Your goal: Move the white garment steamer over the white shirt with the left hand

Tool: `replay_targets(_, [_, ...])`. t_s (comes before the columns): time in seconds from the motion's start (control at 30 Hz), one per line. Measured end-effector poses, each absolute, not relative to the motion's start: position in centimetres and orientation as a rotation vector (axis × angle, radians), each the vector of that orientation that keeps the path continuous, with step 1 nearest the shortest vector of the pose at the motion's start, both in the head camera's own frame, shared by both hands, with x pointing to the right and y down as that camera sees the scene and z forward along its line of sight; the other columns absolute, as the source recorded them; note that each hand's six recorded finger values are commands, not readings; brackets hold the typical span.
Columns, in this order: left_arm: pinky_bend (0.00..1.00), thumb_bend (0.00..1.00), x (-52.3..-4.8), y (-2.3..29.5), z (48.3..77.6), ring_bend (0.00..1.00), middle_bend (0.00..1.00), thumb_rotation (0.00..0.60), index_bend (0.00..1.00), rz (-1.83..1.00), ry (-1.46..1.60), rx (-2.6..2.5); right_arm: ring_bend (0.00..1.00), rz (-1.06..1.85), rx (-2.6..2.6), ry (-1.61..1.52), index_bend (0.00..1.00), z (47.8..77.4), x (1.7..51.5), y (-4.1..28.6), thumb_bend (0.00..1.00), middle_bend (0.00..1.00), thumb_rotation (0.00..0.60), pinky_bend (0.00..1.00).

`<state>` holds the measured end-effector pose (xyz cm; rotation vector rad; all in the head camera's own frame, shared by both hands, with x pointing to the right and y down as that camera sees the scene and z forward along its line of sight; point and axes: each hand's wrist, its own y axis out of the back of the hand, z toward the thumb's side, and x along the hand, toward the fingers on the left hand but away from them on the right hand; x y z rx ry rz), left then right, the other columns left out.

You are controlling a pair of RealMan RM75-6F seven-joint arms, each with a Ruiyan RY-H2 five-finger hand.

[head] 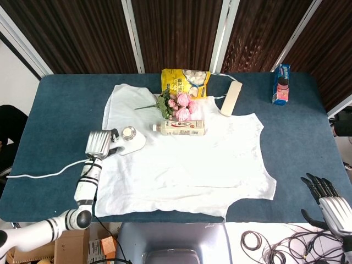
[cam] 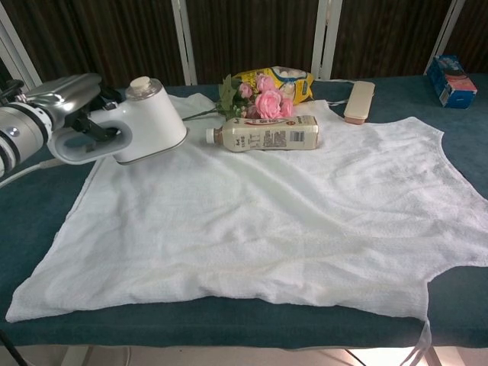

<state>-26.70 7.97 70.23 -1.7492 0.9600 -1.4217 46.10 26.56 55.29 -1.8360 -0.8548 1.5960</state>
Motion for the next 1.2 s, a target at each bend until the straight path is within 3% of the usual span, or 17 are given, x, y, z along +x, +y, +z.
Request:
replay_targets(0.23, [1.00, 0.57, -29.2, 10.1, 70.0, 1.00, 0.97, 0.600, 0.71, -1.339, 0.913, -1.788, 0.00, 1.600, -1.832, -0.849, 0.00, 55.5, 46.0, 26.6, 0.31, 0.00, 0.600, 0.00])
replay_targets(0.6, [0.97, 0.54, -35.4, 10.7, 72.6, 0.99, 0.92, 0.600, 0.71, -1.198, 0.815, -1.817, 0.00, 1.626, -1.825, -0.830, 0.00, 56.2, 45.8, 26.5, 0.31, 0.00, 0.600, 0.00])
replay_targets(0.97, [0.85, 0.49, -35.0, 11.8, 74.9, 0.87, 0.81, 0.600, 0.71, -1.128, 0.608, -1.815, 0.00, 1.649, -1.820, -0.813, 0.00, 56.8, 45.7, 26.4, 0.31, 0.00, 0.600, 0.00])
replay_targets(1.2, [0.68, 0.35, -34.3, 12.2, 76.1, 0.70, 0.65, 0.600, 0.60, -1.155, 0.579, -1.825, 0.00, 1.655, -1.818, -0.815, 0.00, 56.9, 45.8, 26.3, 0.31, 0.00, 0.600, 0.00])
